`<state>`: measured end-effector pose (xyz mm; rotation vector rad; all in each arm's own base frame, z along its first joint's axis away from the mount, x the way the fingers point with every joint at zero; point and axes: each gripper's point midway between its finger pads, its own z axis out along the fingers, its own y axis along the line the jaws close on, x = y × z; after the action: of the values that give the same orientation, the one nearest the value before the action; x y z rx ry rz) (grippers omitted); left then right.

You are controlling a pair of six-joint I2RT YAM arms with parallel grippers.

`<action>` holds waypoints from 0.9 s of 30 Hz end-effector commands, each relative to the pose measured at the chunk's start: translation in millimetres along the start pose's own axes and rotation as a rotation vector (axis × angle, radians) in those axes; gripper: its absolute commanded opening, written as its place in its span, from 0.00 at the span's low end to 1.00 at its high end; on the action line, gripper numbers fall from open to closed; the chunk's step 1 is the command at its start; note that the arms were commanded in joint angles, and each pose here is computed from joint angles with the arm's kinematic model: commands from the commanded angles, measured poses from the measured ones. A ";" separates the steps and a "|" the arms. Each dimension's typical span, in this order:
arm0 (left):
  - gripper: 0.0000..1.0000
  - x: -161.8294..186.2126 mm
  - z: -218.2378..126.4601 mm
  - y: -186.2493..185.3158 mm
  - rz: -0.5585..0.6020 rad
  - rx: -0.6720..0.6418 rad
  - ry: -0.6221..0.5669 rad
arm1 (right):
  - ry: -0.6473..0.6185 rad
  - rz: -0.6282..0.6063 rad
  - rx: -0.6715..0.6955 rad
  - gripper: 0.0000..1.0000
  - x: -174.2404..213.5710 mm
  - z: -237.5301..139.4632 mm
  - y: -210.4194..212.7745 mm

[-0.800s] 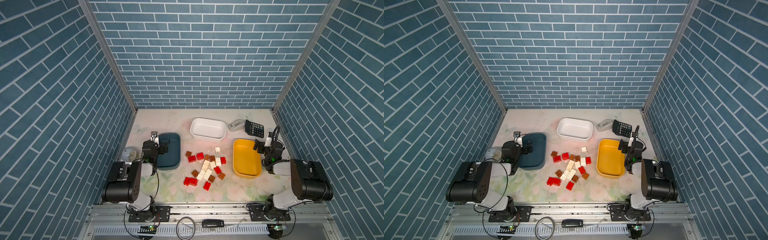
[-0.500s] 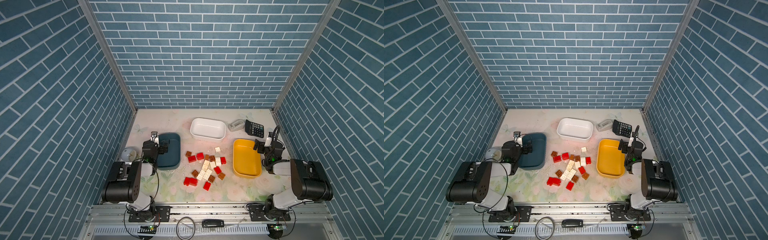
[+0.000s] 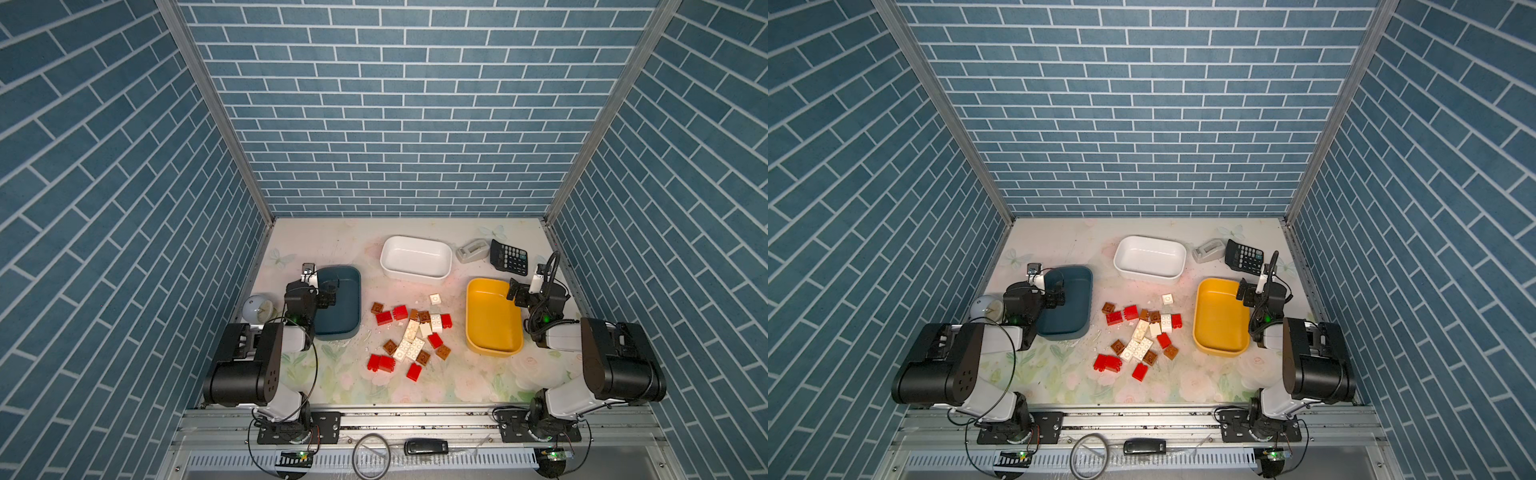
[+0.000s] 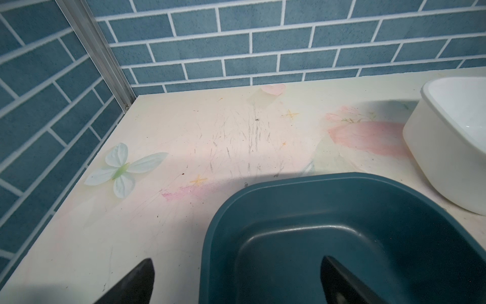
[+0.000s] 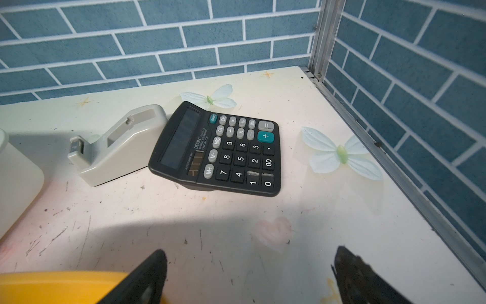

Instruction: Sort the legos into containers by color

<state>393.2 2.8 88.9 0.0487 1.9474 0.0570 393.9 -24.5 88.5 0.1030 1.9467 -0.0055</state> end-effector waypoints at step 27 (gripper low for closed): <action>1.00 -84.0 -83.9 -138.5 0.052 0.217 0.518 | 0.271 0.042 -0.564 0.98 -66.4 -126.4 104.1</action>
<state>378.2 -130.9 218.1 0.2203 2.2656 -0.1122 342.1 55.4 218.0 -0.1938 1.9878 0.4203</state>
